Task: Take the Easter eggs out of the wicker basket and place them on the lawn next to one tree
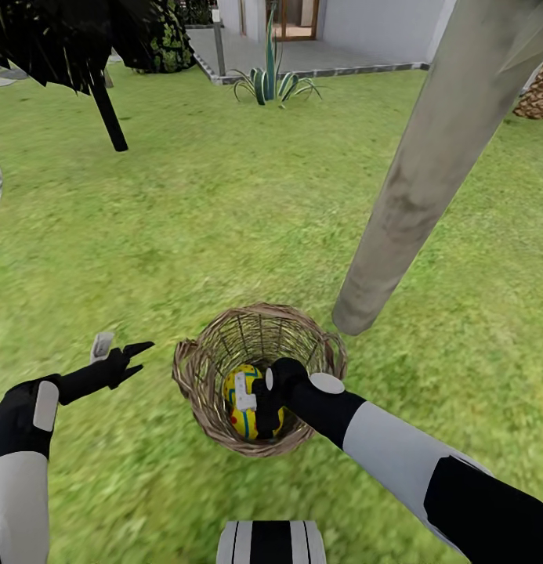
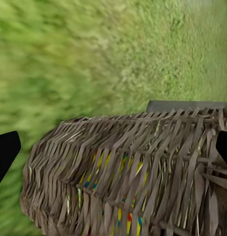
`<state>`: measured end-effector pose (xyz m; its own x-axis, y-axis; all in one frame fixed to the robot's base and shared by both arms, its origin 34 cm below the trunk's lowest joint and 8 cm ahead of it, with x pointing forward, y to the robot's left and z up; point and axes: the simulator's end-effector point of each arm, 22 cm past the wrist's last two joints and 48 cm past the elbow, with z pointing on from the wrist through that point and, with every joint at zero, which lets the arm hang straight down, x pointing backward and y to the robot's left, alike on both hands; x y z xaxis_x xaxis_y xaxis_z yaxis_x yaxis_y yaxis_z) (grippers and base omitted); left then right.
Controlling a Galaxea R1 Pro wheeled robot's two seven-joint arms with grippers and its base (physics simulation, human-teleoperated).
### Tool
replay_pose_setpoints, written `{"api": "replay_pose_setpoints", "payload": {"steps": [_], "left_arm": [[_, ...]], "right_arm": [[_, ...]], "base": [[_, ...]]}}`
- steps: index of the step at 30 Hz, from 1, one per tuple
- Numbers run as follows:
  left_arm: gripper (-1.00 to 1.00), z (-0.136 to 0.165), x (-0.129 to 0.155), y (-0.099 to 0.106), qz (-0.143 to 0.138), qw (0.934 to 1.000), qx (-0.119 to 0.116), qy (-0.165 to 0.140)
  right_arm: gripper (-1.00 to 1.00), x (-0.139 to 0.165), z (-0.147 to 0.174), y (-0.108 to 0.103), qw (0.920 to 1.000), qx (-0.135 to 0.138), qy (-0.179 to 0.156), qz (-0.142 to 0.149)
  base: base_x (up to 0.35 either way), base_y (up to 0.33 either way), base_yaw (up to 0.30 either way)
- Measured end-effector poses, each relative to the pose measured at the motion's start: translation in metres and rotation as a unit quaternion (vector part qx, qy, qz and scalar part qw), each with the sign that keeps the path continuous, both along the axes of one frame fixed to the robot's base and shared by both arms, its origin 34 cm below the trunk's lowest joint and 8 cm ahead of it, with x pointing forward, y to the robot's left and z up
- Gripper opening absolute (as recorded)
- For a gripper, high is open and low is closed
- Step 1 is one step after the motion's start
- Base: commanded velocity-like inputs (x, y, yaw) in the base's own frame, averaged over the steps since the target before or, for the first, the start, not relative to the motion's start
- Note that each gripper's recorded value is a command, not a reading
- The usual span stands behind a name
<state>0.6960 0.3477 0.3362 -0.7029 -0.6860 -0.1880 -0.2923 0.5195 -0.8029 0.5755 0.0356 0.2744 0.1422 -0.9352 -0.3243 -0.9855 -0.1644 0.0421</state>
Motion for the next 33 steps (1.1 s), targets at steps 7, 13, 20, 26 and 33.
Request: {"api": "replay_pose_setpoints", "payload": {"steps": [7,13,20,26,33], "left_arm": [[1.00,0.001,-0.003,0.020,0.007,0.9999,0.007,-0.003],[1.00,-0.004,-0.008,0.034,0.010,0.9998,0.018,0.004],[1.00,-0.011,-0.010,0.034,0.009,0.9997,0.019,0.010],[1.00,-0.022,-0.013,0.033,0.009,0.9996,0.018,0.019],[1.00,-0.033,-0.017,0.033,0.008,0.9994,0.018,0.028]], "right_arm": [[1.00,-0.002,-0.004,0.000,1.0000,0.000,0.004,0.000],[1.00,-0.003,-0.009,-0.001,1.0000,-0.001,0.007,-0.002],[1.00,0.002,-0.015,-0.002,0.9999,0.000,0.007,-0.015],[1.00,0.012,-0.018,-0.006,0.9998,-0.003,0.007,-0.021],[1.00,0.019,-0.023,-0.009,0.9992,-0.008,0.011,-0.039]], "base": [[0.000,0.000,0.000],[0.000,0.000,0.000],[0.000,0.000,0.000],[0.000,0.000,0.000],[0.000,0.000,0.000]]}}
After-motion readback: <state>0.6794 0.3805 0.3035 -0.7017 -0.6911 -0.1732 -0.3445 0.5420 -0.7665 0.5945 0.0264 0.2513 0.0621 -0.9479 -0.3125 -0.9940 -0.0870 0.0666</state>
